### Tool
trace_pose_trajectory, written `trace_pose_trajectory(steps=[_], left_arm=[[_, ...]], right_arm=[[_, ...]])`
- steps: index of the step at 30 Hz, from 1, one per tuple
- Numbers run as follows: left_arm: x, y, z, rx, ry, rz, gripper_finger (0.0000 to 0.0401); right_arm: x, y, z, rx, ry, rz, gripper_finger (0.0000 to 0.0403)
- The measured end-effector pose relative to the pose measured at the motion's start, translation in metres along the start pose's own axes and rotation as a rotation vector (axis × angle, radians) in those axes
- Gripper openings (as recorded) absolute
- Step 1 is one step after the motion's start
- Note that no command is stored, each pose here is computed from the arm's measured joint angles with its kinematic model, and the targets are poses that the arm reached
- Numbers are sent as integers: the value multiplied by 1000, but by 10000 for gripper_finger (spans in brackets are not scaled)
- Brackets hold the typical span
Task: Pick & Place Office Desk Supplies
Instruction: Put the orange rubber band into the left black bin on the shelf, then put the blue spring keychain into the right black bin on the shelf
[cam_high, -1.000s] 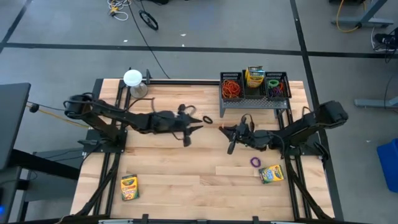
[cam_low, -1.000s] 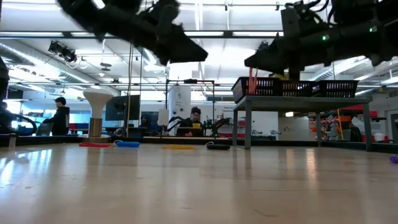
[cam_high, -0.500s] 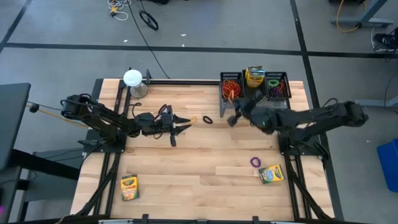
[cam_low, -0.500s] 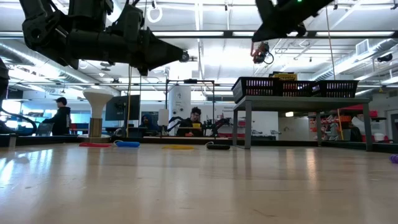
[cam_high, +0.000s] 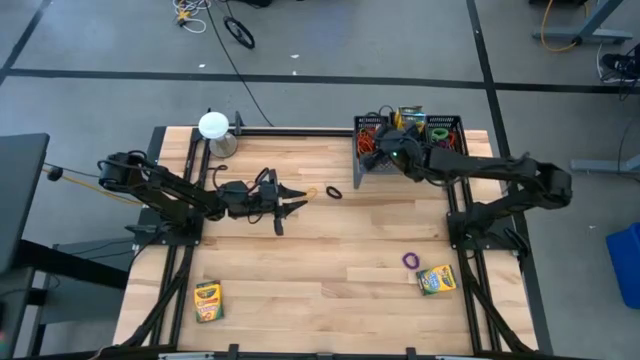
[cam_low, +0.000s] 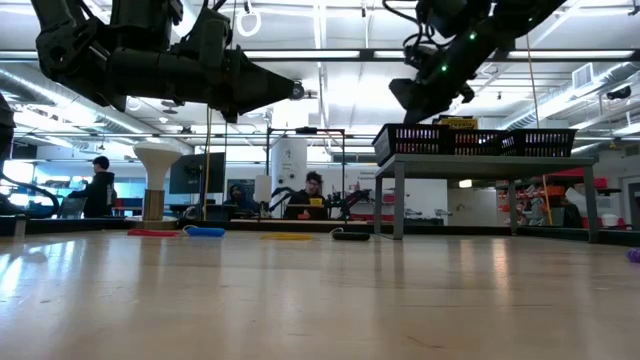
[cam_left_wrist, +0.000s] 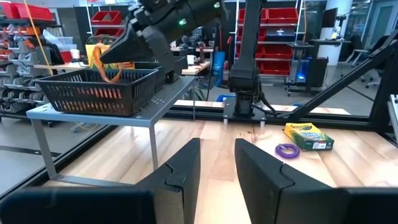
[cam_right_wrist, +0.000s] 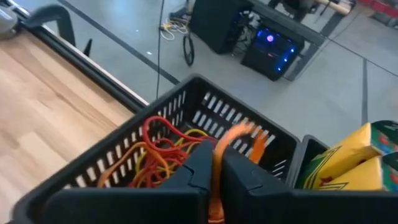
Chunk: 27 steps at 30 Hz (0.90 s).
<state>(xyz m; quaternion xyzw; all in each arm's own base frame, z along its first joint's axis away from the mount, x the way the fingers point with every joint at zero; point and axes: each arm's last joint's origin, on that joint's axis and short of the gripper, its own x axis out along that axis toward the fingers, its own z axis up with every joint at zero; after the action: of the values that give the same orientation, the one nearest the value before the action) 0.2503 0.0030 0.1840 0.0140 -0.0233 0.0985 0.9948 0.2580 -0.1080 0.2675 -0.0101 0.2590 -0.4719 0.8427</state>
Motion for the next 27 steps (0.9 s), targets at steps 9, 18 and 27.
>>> trace_pose_trajectory(steps=[9, 18, 27], left_arm=[[0, 0, 0, 0, 1, 0, 108], [0, 0, -1, 3, 13, 0, 108], [0, 0, -2, 4, 19, -1, 108]], right_arm=[[5, -3, -1, 7, 7, -36, 137], [-8, -7, 7, 20, -49, -48, 220], [-83, 9, 4, -77, -97, 214, 79]])
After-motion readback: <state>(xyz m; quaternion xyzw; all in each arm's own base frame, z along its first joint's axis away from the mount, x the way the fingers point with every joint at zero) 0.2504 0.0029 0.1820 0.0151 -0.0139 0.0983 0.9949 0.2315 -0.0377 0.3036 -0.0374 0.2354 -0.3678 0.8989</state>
